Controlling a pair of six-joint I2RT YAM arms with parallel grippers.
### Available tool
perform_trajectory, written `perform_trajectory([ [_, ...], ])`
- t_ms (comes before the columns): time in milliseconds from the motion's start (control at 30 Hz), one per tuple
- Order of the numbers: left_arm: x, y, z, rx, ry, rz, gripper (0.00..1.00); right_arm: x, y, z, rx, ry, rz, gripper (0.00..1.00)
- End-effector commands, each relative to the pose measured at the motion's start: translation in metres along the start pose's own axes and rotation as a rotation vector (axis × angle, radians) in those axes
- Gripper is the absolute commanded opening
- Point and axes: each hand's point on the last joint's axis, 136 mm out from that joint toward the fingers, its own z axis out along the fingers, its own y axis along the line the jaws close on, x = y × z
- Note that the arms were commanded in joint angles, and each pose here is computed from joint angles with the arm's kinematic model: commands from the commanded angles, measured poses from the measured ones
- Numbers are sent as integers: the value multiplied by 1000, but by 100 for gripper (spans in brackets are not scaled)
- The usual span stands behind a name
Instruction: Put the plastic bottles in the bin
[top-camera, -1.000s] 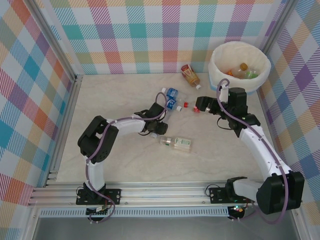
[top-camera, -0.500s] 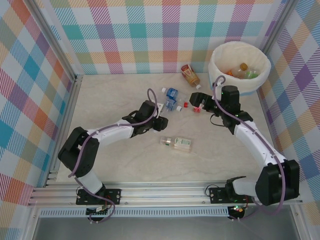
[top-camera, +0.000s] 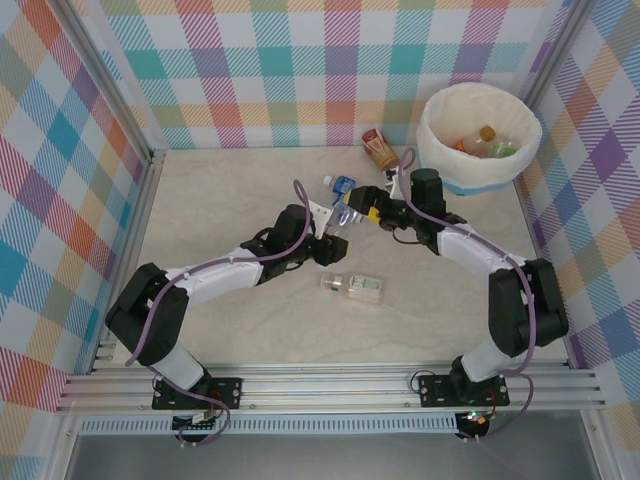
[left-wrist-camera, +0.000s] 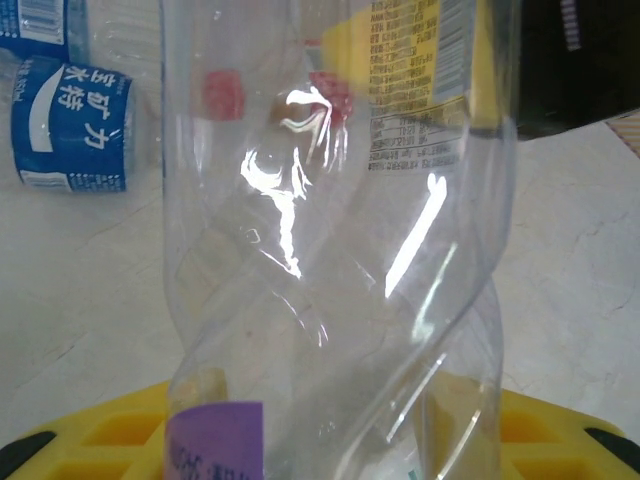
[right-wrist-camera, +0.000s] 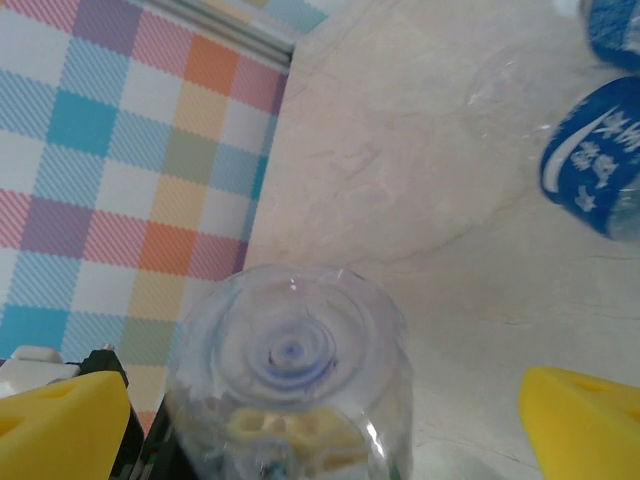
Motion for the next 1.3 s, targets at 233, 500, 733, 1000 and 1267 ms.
perform_trajectory([
  [233,-13,-23,-7,86,-46,27,31,9,8,22,-30,38,-12,83],
  [500,-17,-29,-11,105,-36,21,40,23,9,18,1,28,-17,63],
  [733,-24,-40,-19,150,-37,-18,74,21,14,4,44,-27,-60,52],
  [1000,-35,-59,-42,254,-118,-65,100,2,26,-18,129,-100,-155,49],
  [1267,-57,-43,-69,170,-298,-125,100,-40,57,-42,134,-240,-234,47],
])
